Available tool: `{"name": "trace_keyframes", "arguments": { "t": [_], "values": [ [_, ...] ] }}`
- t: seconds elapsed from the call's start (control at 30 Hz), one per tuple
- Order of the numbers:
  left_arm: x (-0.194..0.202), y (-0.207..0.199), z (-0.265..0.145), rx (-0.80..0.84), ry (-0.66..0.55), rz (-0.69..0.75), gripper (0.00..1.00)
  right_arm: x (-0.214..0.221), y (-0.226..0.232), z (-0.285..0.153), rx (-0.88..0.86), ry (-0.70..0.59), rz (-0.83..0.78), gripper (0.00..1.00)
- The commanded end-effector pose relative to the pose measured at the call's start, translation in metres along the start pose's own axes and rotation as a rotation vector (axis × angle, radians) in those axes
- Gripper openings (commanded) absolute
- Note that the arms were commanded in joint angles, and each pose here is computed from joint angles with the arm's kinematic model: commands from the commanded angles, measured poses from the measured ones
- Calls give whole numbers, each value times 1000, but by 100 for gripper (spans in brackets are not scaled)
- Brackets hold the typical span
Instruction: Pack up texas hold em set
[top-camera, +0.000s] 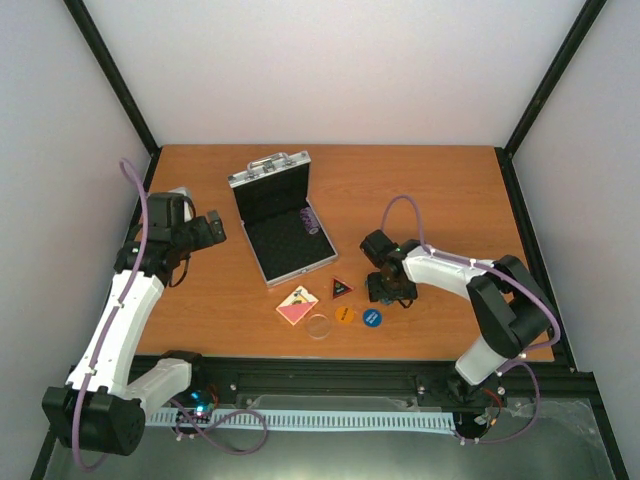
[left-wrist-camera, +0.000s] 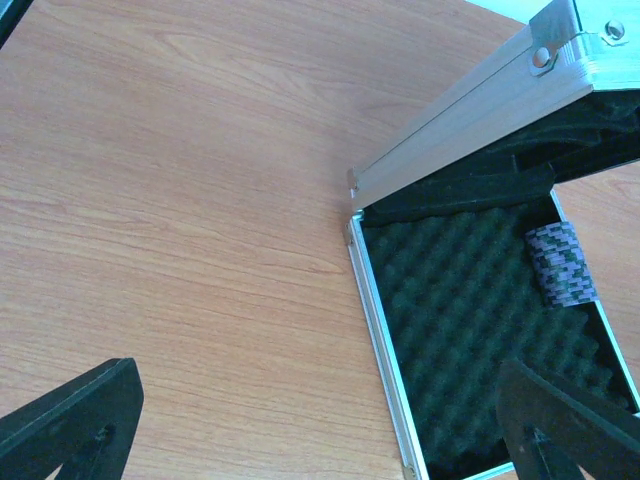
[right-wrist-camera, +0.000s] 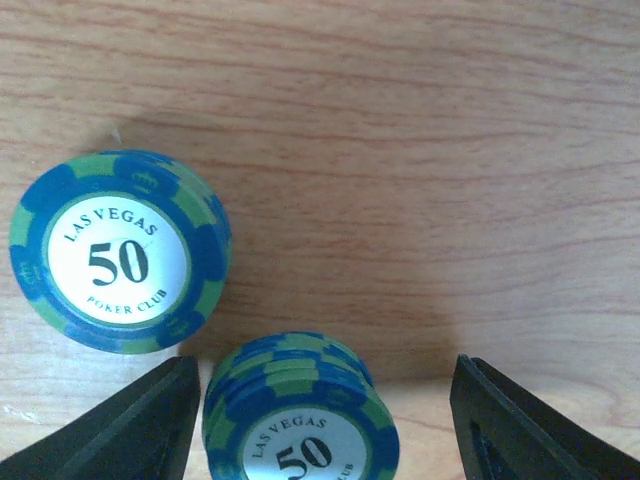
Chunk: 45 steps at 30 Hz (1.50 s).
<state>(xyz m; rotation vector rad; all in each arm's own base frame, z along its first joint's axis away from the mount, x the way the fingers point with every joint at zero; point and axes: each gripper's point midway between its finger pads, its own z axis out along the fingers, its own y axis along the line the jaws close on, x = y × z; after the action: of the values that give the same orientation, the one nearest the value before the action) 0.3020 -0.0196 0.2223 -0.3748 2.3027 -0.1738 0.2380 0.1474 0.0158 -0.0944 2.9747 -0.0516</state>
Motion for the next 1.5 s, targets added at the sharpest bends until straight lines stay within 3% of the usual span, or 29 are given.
{"name": "trace_keyframes", "arguments": {
  "t": [0.0, 0.57, 0.6, 0.67, 1.47],
  "values": [
    [-6, 0, -10, -4, -22, -7, 100, -7, 6, 2, -18, -3, -16, 71],
    [-4, 2, -10, -15, -22, -8, 100, 8, 0, 6, -8, 42, -19, 63],
    [-4, 3, -10, -15, -22, -8, 100, 10, -1, 6, -6, 48, -20, 54],
    [-4, 3, -10, -16, -21, -8, 100, 13, -2, 6, -4, 59, -20, 51],
    [-3, 4, -11, -16, -27, -15, 100, 24, -2, 6, -20, 102, -50, 59]
  ]
}}
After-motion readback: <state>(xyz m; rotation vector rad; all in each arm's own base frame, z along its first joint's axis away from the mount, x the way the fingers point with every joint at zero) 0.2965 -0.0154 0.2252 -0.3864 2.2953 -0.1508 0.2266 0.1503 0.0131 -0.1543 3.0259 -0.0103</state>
